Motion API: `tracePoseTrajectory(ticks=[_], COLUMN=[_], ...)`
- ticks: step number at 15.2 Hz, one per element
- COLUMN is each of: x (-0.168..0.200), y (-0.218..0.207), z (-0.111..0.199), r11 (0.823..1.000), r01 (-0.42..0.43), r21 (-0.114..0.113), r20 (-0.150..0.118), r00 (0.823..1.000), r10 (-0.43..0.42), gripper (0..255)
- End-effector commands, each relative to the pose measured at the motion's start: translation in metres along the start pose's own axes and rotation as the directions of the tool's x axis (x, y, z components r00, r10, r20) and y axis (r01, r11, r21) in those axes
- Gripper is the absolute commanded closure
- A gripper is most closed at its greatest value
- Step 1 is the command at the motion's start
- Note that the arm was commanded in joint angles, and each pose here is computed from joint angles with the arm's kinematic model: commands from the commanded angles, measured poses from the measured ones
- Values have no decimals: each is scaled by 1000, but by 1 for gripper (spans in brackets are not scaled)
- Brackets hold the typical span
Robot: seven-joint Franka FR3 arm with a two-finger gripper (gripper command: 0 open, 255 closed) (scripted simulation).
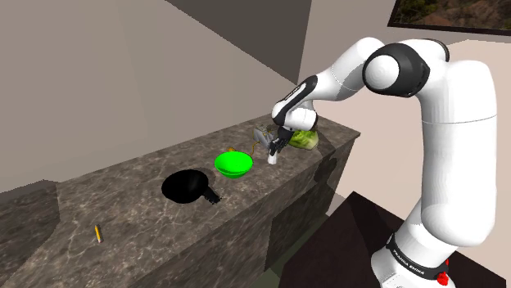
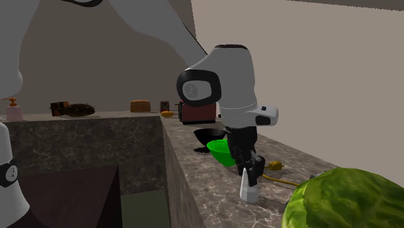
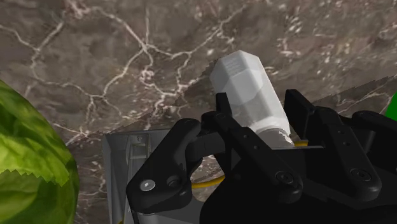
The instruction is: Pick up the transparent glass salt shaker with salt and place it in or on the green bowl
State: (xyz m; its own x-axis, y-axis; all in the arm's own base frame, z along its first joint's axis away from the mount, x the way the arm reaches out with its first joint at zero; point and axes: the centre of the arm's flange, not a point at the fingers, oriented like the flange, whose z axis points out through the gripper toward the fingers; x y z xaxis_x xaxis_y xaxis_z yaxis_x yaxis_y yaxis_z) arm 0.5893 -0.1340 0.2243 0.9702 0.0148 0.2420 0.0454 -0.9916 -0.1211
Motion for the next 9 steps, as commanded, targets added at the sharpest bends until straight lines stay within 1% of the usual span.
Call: tracePoseTrajectory(ticks=[1,2,9], x=[0,0,9], y=[0,0,-5], z=[0,0,-35], r11=[1000,1000,1000], r01=[0,0,0], r21=[0,0,0], r20=[1,1,1], r00=[1000,1000,1000], r10=[0,0,0], gripper=[255,255,255])
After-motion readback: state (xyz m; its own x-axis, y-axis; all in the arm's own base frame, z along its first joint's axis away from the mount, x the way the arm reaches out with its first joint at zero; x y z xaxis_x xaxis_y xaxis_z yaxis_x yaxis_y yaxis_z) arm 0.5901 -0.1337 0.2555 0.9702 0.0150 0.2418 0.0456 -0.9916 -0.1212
